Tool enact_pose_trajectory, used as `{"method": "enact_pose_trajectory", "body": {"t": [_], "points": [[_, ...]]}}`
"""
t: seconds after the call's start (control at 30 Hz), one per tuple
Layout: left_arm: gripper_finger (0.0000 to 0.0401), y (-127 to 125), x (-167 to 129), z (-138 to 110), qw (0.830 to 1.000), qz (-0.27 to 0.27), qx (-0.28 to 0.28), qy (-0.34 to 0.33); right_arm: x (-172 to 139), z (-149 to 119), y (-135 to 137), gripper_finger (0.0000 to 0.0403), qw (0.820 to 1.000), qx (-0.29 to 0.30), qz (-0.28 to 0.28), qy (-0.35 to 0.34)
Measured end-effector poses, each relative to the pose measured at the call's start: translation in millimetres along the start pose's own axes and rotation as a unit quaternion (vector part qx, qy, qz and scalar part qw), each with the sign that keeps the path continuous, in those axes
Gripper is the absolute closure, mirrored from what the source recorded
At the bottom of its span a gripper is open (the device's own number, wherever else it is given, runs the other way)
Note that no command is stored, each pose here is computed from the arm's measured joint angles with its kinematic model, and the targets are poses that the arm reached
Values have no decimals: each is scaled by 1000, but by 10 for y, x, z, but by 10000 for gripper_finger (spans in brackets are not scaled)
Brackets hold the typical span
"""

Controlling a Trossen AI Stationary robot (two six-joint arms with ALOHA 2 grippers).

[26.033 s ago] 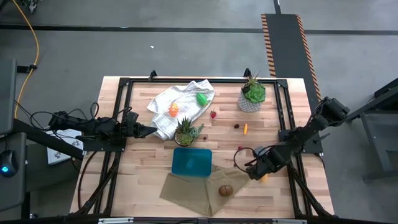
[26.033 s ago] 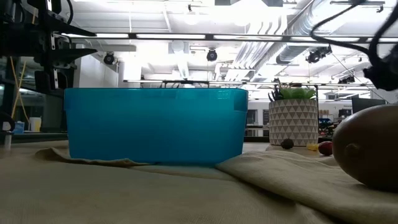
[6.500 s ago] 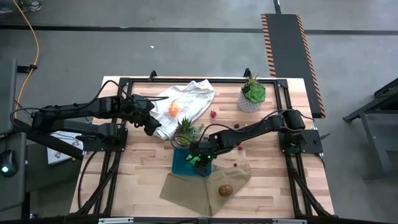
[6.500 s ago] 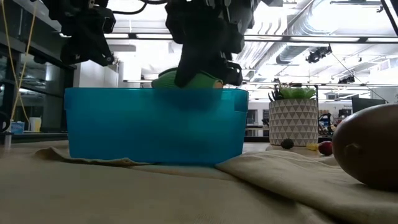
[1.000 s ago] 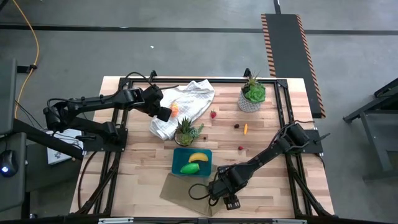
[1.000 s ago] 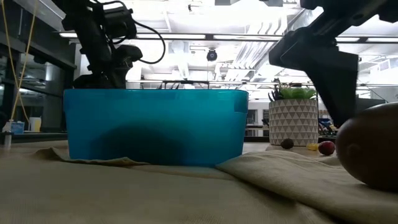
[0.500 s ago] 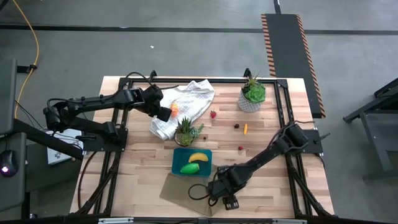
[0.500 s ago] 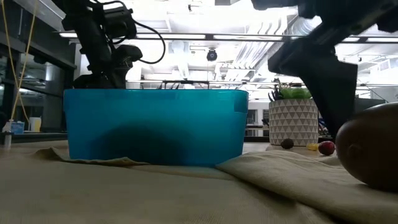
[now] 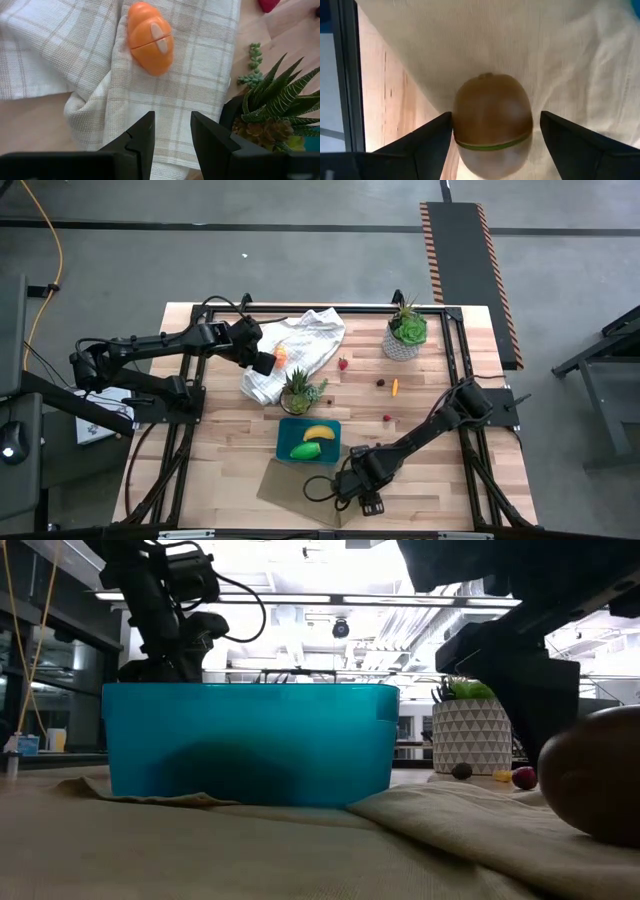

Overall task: Pick and placing Produce into tupperware
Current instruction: Put the kiwi into the blue bin

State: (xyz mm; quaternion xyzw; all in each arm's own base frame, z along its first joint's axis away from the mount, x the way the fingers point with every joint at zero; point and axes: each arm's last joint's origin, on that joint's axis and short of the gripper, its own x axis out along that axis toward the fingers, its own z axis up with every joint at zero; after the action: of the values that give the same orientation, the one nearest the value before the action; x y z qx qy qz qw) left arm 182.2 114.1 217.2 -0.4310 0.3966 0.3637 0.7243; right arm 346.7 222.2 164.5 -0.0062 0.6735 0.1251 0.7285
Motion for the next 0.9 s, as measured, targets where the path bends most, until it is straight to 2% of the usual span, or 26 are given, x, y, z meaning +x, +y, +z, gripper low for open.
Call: {"method": "enact_pose_trajectory", "body": {"t": [0.4, 0.9], "points": [[286, 0, 0, 0, 1000, 0, 2, 0, 2, -8, -7, 165, 1000, 19, -3, 5], [286, 1, 0, -7, 1000, -4, 18, 7, -35, 24, 11, 169, 999, 32, 6, -1]]}}
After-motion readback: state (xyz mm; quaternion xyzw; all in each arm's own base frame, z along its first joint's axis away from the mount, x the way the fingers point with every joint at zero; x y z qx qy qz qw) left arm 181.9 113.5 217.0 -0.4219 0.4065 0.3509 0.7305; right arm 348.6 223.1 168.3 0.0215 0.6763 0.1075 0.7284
